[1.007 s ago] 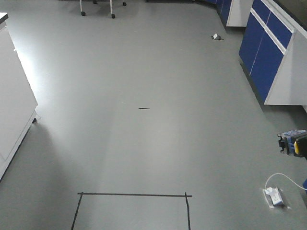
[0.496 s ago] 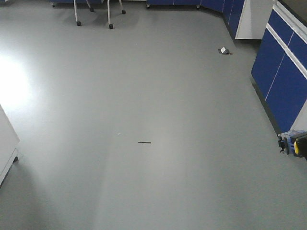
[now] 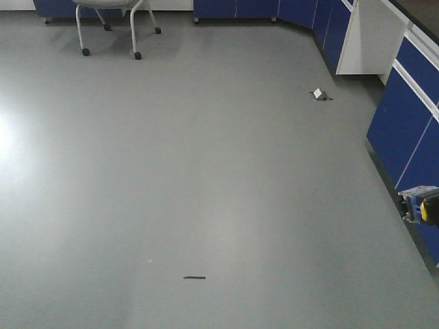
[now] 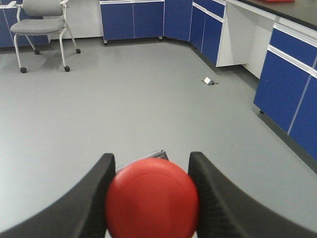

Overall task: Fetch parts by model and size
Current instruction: 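Drive the base to the bench with the red tray, holding both buttons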

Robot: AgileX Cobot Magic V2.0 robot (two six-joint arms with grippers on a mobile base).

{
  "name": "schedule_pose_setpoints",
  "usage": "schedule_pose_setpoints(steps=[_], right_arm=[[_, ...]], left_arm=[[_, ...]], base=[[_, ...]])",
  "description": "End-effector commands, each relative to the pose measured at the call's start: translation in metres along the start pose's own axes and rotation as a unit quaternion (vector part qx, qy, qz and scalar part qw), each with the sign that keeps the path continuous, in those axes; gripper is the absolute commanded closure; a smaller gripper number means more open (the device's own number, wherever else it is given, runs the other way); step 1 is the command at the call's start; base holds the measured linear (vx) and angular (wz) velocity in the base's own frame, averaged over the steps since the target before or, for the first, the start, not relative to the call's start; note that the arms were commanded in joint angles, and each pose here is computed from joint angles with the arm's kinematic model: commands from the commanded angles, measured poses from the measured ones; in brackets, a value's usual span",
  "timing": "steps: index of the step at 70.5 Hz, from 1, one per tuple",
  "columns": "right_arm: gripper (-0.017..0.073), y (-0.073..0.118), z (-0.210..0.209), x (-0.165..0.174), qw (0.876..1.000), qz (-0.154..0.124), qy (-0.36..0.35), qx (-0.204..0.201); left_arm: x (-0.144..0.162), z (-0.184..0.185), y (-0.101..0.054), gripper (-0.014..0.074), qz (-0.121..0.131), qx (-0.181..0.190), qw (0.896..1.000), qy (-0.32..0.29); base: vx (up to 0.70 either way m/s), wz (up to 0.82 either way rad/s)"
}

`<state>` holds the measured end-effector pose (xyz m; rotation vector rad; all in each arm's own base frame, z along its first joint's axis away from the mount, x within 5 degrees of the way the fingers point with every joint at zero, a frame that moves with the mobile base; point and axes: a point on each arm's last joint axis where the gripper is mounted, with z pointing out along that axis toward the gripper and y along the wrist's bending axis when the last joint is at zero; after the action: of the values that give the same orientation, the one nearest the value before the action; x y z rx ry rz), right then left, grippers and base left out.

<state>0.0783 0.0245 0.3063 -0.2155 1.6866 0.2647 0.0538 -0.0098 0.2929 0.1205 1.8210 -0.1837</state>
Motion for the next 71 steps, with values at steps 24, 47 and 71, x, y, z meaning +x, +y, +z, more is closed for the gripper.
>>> schedule_pose_setpoints(steps=[24,47,71], right_arm=[[0.0567,0.0007,-0.0021,-0.0169,0.999,-0.005,-0.053,-0.001],[0.0567,0.0007,-0.0021,-0.0169,0.999,-0.005,-0.053,-0.001],[0.0567,0.0007,-0.0021,-0.0169,0.999,-0.005,-0.053,-0.001]], left_arm=[[-0.0137,-0.0014,-0.0016,0.06,0.0,0.008,0.999,-0.043],[-0.0138,-0.0014,-0.0016,0.06,0.0,0.008,0.999,-0.044],[-0.0137,-0.0014,-0.0016,0.06,0.0,0.008,0.999,-0.044]], base=[[0.73,0.03],[0.71,0.07],[0.7,-0.04]])
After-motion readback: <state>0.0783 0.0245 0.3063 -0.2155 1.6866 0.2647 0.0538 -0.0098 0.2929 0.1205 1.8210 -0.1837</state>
